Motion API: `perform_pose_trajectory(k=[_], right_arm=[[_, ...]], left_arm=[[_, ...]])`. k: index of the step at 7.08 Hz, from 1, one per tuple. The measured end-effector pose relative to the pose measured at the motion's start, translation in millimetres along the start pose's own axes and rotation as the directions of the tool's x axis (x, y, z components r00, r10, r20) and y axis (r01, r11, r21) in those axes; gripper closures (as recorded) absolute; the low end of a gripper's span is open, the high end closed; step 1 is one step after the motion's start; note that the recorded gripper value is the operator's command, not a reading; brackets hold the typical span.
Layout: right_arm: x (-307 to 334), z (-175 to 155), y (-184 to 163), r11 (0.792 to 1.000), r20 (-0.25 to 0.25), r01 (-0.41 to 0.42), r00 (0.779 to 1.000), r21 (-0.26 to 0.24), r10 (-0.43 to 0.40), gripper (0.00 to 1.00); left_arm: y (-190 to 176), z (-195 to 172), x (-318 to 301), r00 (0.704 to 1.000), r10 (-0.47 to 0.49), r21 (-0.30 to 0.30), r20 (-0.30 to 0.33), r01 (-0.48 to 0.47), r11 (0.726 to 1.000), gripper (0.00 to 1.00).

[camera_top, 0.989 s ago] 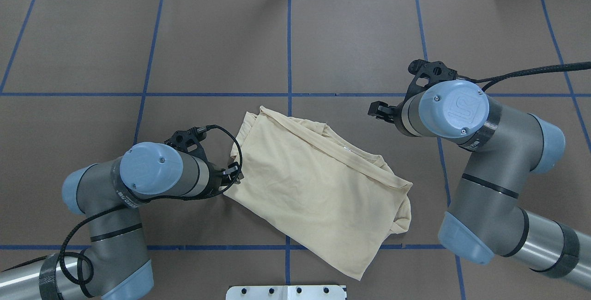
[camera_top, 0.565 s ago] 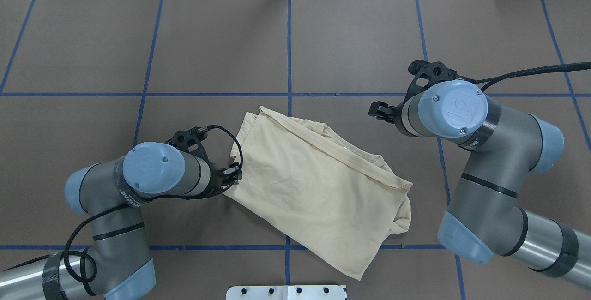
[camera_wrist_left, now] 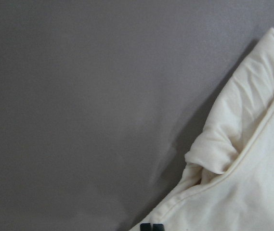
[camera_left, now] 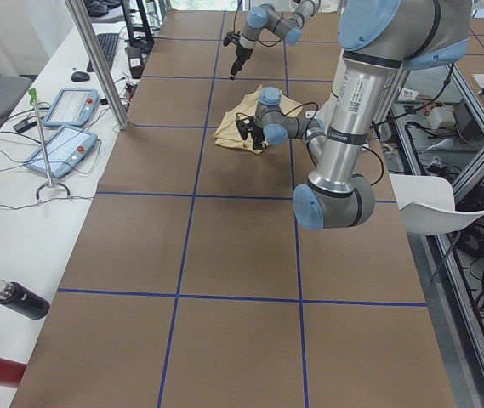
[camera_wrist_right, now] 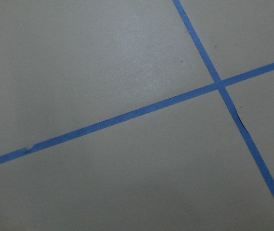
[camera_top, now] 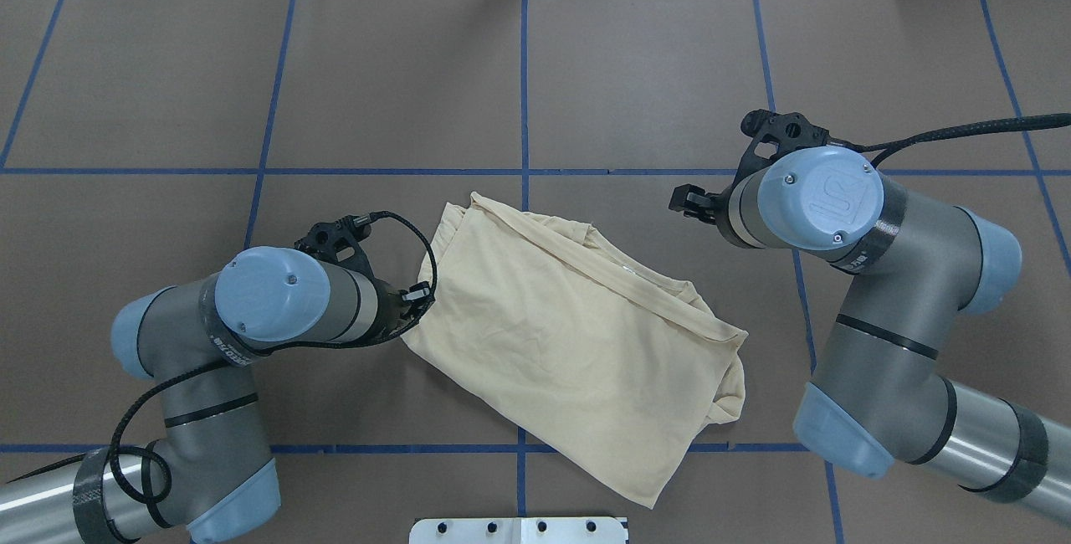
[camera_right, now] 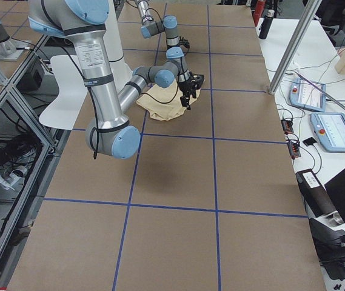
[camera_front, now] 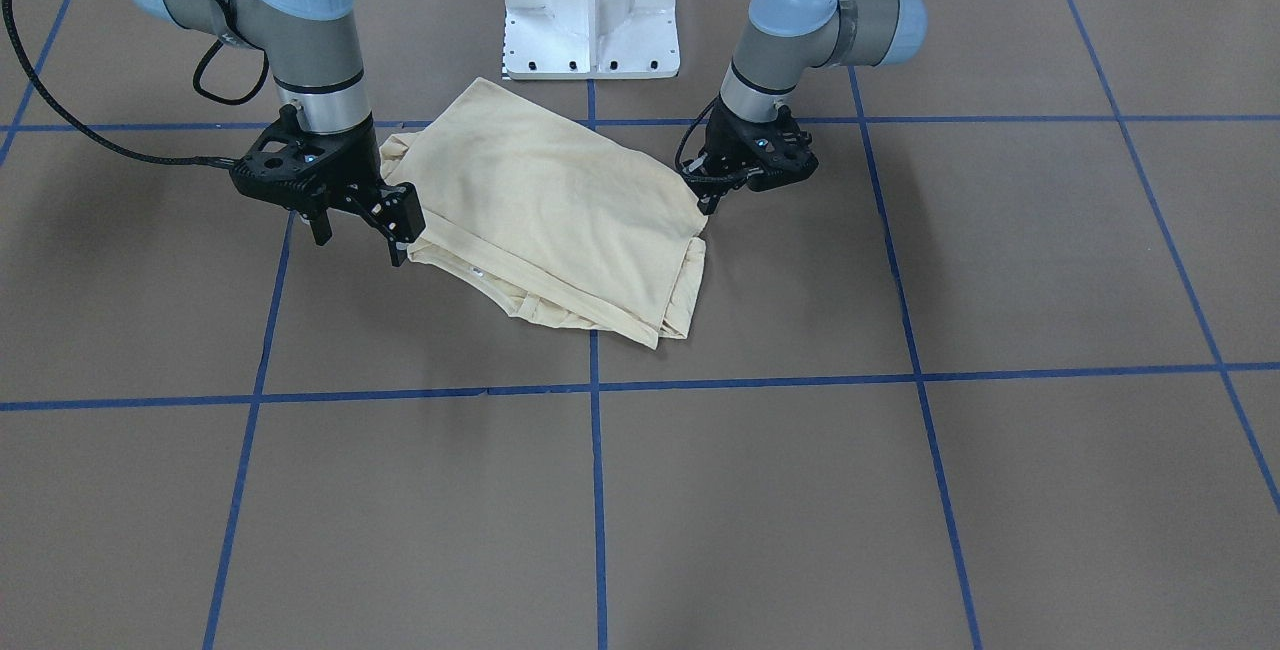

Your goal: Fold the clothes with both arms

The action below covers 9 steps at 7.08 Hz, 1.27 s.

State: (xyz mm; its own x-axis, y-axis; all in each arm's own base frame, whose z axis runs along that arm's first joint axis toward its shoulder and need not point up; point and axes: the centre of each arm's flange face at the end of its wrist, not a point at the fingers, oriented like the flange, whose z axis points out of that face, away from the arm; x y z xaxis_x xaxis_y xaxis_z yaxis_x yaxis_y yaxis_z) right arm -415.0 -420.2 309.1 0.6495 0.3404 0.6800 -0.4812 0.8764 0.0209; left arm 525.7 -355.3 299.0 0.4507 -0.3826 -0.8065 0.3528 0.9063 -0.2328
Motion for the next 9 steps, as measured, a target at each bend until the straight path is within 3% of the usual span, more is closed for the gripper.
perform_pose_trajectory(k=[4,7,9], right_arm=[[1,1,0,1.000,-0.002,-0.001,1.000,0.001,0.001,0.00],[3,2,0,1.000,-0.006,-0.002,1.000,0.000,0.002,0.00],[7,4,0,1.000,-0.013,-0.002,1.000,0.000,0.002,0.00]], left_arm=[[-20,-7,1,1.000,0.011,0.031,-0.009,-0.011,0.999,1.00],[-92,-31,22,0.995,0.094,0.161,-0.031,-0.088,0.983,1.00],[-165,-30,59,0.993,0.100,0.254,-0.061,-0.081,0.964,1.00]])
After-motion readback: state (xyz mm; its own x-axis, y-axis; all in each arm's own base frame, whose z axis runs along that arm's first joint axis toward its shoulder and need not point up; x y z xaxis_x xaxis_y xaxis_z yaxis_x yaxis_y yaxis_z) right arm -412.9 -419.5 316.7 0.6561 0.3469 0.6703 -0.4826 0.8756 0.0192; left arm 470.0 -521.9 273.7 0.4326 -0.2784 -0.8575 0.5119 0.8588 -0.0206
